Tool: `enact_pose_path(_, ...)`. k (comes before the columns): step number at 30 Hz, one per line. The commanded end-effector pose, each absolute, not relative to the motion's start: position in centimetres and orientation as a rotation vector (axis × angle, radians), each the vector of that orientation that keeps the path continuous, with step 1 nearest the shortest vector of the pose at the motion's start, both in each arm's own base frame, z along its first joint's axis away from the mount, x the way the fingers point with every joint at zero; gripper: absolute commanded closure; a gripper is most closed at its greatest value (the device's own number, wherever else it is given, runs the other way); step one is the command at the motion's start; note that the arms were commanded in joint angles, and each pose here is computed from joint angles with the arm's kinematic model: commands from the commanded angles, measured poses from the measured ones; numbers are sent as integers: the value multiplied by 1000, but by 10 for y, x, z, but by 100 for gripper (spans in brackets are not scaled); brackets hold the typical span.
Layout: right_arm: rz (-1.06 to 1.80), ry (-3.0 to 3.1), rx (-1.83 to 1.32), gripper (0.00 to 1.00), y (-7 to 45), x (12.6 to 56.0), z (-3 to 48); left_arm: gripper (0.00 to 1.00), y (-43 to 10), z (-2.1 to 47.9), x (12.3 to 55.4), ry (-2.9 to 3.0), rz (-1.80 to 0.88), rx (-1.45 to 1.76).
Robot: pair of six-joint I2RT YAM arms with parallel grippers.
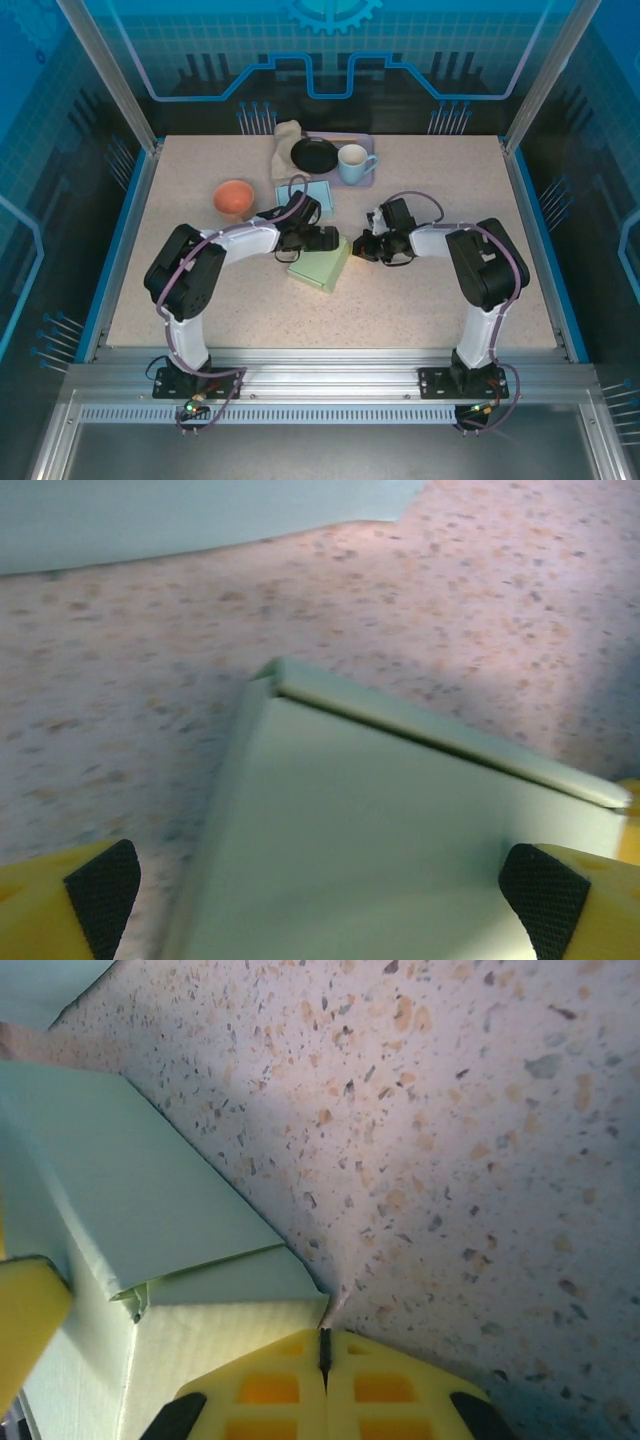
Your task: Fold the paper box
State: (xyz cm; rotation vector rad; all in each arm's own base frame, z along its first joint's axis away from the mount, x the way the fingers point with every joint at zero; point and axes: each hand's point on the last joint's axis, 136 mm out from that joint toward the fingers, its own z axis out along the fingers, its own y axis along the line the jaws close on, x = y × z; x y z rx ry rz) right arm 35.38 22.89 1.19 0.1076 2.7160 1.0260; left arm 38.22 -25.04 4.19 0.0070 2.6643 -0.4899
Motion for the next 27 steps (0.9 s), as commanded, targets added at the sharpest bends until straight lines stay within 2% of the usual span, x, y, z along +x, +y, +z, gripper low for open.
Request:
enact_pose_path(1, 999, 2761, 107, 100, 226, 353, -11, 2, -299, 50, 375, 2640, -655, 187)
enact_pose_path(6, 1030, 2759, 86, 100, 230, 353, -11, 3, -356, 53, 339, 2648, -874, 352)
enact_pose_path(9, 1040, 2735, 92, 100, 230, 354, -8, 2, -364, 51, 334, 2671, -904, 306)
enact_pose_path(12, 1049, 2692, 127, 100, 224, 355, 1, 2, -340, 47, 346, 2708, -778, 170)
enact_pose_path(18, 990, 2660, 181, 100, 206, 343, 19, 1, -244, 50, 371, 2711, -434, -205)
enact_pose_path(23, 949, 2680, 187, 100, 199, 315, 18, 1, -214, 65, 355, 2676, -380, -253)
enact_pose_path(27, 946, 2694, 132, 100, 215, 285, 17, 1, -216, 55, 328, 2686, -477, -246)
